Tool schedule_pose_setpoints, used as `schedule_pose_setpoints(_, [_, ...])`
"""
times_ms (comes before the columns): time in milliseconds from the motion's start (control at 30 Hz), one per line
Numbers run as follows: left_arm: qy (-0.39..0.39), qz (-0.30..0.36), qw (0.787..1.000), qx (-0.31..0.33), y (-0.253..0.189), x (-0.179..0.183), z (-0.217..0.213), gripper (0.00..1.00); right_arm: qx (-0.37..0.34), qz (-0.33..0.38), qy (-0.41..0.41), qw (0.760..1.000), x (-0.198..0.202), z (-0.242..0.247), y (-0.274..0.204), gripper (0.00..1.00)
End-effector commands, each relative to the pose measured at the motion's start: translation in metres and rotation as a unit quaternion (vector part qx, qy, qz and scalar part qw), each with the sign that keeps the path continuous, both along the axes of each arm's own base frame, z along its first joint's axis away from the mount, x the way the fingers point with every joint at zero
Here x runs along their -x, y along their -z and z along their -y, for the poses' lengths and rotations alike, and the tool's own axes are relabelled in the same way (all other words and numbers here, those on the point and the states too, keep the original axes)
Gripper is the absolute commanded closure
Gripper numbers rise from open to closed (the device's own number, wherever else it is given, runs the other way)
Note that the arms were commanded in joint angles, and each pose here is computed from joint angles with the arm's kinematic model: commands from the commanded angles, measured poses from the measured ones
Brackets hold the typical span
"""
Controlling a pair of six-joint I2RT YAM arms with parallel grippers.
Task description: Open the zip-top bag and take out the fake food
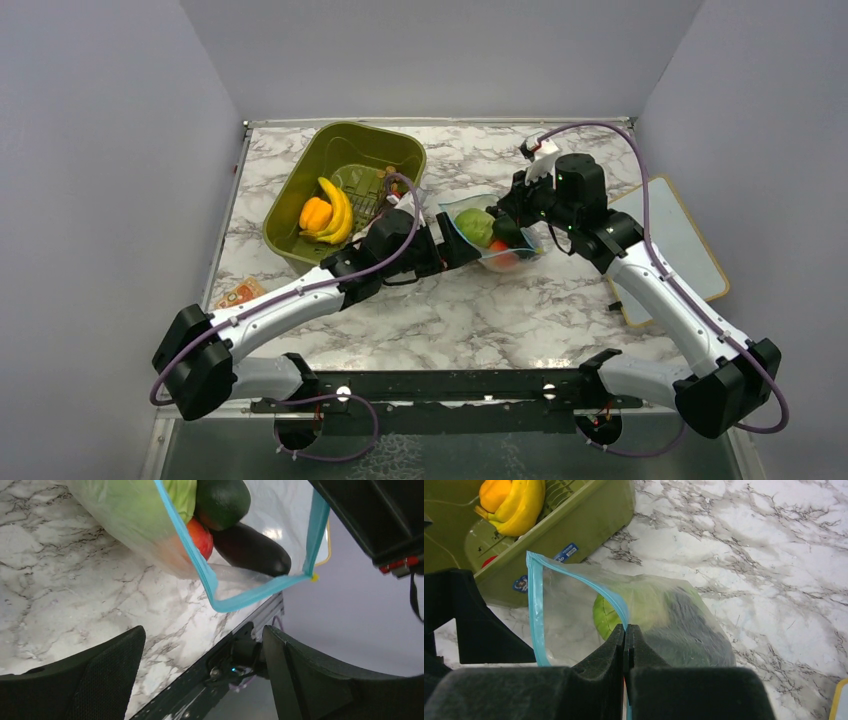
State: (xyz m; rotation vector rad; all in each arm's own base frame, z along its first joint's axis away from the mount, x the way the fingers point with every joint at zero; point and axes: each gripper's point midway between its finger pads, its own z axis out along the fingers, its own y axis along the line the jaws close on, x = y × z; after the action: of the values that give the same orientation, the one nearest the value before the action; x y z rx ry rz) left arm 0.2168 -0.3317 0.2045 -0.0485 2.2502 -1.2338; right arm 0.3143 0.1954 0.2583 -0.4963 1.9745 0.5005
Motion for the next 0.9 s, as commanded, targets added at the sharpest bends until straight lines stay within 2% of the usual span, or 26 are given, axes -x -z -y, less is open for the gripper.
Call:
schedule_pose_setpoints(0, [-0.111,-0.049,0.99,0.069,-0.009,-0.024,0.008,0.12,-0.013,0.016,-0.021,1.0,0.006,-0.005,-0.014,0.99])
schedule_pose_setpoints(133, [-0.141,-0.078,0.983,0.09,-0.009,-0.029,0.017,0.16,-0.008,0.013,-0.034,0.999,0.011,-0.006,-0.012,0.99])
schedule_pose_setpoints(367, [-0.149,-0.104,0.978,0.103,-0.008,-0.024,0.035,0.39,-0.01,0.01,-0.042,0.999,0.015,-0.008,-0.011,0.99])
schedule_pose_setpoints(467, [-0.163,-0.108,0.976,0.099,-0.005,-0.02,0.032,0.46,-0.008,0.01,-0.039,0.999,0.015,-0.006,-0.01,0.99])
schedule_pose_setpoints(633, [-0.166,-0.107,0.975,0.098,-0.003,-0.019,0.03,0.64,-0.009,0.012,-0.042,0.999,0.016,-0.006,-0.01,0.99])
schedule_pose_setpoints(800, [-0.154,-0.103,0.979,0.09,-0.001,-0.016,0.032,0.87,-0.006,0.02,-0.069,0.997,0.023,-0.009,-0.008,0.99])
schedule_pose_setpoints(867, [-0.148,-0.095,0.981,0.088,-0.003,-0.016,0.031,0.96,0.002,0.022,-0.082,0.996,0.027,-0.01,-0.004,0.96])
